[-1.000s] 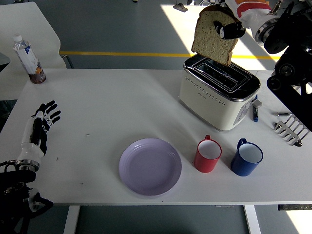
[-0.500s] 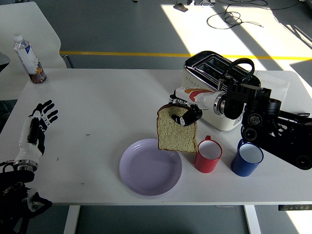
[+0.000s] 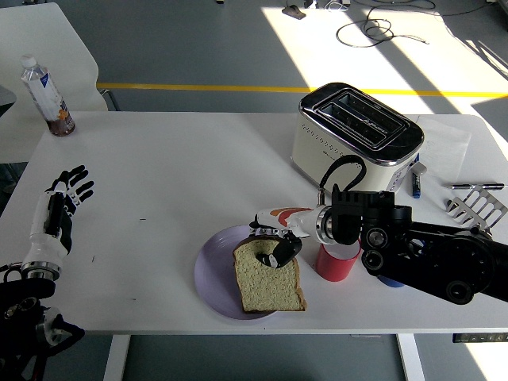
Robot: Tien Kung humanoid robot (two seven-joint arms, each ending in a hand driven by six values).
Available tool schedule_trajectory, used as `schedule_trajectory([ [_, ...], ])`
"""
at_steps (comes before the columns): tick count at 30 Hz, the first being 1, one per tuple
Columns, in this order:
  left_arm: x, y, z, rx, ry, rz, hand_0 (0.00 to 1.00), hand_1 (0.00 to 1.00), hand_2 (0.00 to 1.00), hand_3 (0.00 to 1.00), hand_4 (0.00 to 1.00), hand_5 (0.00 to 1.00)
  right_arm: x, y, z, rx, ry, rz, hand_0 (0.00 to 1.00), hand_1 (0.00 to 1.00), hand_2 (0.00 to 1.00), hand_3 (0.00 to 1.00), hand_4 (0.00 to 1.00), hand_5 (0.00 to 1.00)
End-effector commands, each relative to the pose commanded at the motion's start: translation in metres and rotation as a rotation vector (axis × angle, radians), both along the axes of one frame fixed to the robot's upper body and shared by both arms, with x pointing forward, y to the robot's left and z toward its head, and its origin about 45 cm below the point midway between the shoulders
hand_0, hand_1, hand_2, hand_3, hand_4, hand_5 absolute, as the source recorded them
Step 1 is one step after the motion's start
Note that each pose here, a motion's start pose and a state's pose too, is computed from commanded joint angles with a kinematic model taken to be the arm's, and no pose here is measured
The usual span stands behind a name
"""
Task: Push plate across desktop,pick up the break from the machine,place the break in the plate
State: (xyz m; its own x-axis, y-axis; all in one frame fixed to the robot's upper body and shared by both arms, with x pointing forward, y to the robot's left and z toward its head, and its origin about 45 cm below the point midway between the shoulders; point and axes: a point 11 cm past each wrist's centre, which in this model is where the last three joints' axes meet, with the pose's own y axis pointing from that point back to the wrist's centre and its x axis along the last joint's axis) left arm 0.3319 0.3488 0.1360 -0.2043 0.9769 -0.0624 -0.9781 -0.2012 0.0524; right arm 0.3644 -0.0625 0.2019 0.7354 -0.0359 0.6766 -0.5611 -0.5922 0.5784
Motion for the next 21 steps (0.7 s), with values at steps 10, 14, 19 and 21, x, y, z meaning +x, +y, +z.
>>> schedule_trajectory([
  [10,-0.0007,-0.001,-0.003,-0.004,0.005,0.000,0.776,0.766,0.833,0.642,0.474,0.847,0.006,0.021,0.006,0.045,0.009,0.026,0.339,0.338,0.414,0.515,0.303,0.002],
  [14,-0.0004,-0.002,-0.002,-0.005,0.004,0.000,0.776,0.766,0.833,0.642,0.474,0.847,0.004,0.021,-0.005,0.048,0.046,0.029,0.339,0.338,0.414,0.515,0.303,0.002],
  [19,-0.0008,-0.002,-0.003,-0.009,0.004,0.005,0.776,0.766,0.835,0.622,0.465,0.867,0.010,0.021,-0.010,0.059,0.021,0.029,0.441,0.545,0.603,0.609,0.294,0.131],
  [21,-0.0008,-0.002,-0.004,-0.011,0.003,0.006,0.776,0.766,0.835,0.622,0.465,0.867,0.015,0.021,-0.008,0.072,-0.003,0.018,0.441,0.545,0.603,0.609,0.294,0.131],
])
